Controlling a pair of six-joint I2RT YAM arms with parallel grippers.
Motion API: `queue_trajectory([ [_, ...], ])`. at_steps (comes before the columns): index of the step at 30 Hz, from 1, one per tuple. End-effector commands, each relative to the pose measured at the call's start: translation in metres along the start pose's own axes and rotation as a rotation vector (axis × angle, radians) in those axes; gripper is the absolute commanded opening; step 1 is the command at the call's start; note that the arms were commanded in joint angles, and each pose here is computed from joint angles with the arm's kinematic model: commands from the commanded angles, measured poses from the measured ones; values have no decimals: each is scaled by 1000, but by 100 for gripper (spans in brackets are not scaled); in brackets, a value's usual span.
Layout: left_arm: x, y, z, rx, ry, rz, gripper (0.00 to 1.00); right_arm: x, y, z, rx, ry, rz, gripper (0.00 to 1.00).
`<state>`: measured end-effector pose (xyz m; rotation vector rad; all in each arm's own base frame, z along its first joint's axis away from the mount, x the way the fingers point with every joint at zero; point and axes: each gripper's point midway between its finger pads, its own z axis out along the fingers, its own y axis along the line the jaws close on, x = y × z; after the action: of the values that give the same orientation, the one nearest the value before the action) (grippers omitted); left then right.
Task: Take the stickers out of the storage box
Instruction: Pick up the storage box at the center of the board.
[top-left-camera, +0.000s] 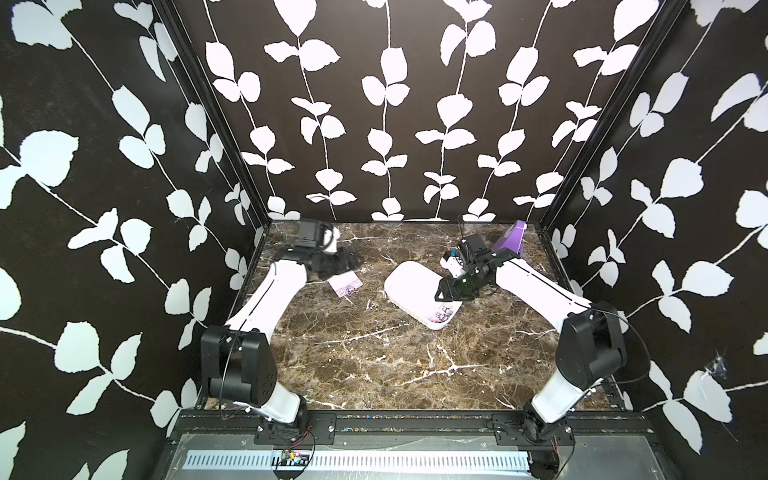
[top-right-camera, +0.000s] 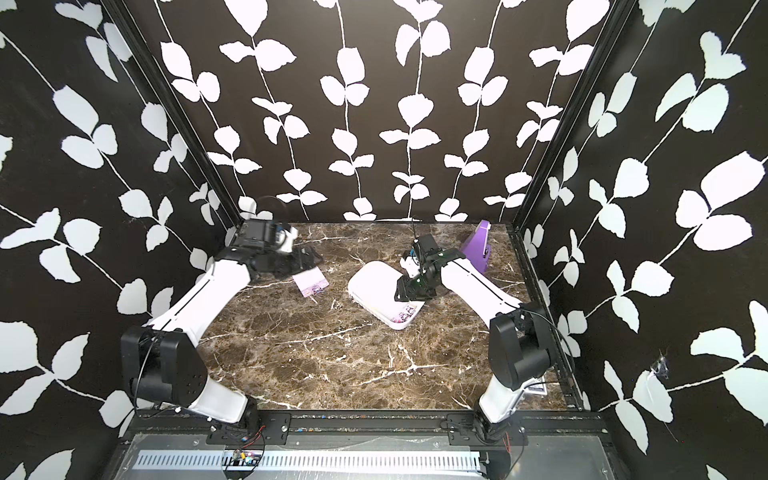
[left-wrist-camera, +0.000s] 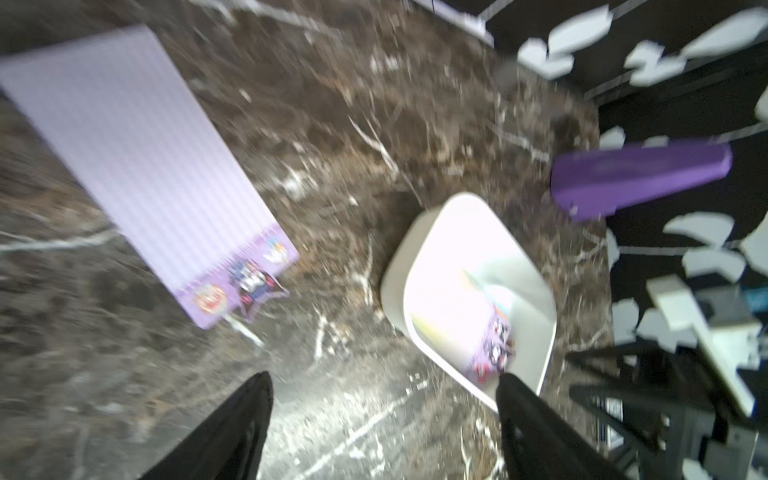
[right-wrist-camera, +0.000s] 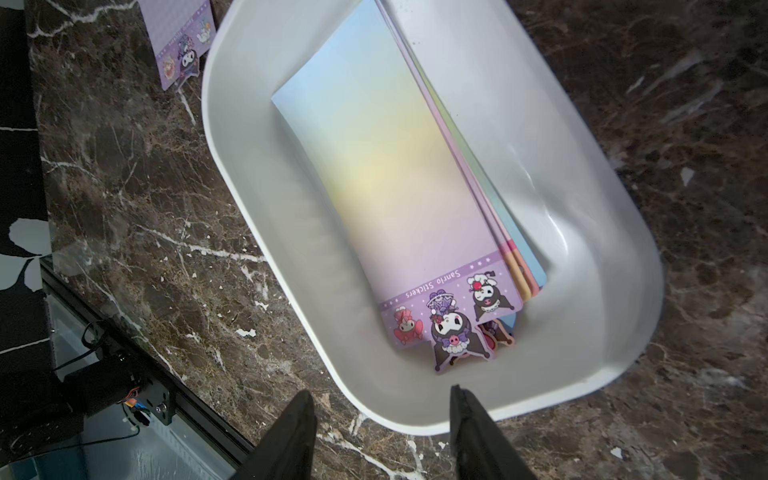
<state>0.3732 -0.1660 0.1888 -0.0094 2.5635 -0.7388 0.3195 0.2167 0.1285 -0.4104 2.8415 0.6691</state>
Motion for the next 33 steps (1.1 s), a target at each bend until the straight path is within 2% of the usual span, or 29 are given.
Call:
queue_trajectory([
  [1,38,-10,17,-49,119,27,87,-4,1,-5,14,-10,-11,54],
  [5,54,-18,44,-48,162,10,85,5,-2,2,19,22,4,54],
  [7,57,-19,58,-38,187,-14,81,9,-5,4,33,32,6,54],
  [16,55,-26,104,-77,228,-6,73,17,-11,7,53,51,9,55],
  [26,59,-22,137,-77,257,-1,39,17,-15,11,69,63,11,55],
  [30,58,-19,141,-83,251,10,31,15,-14,13,65,66,16,55],
  [33,53,-21,138,-83,235,23,19,13,-10,18,57,73,12,56],
])
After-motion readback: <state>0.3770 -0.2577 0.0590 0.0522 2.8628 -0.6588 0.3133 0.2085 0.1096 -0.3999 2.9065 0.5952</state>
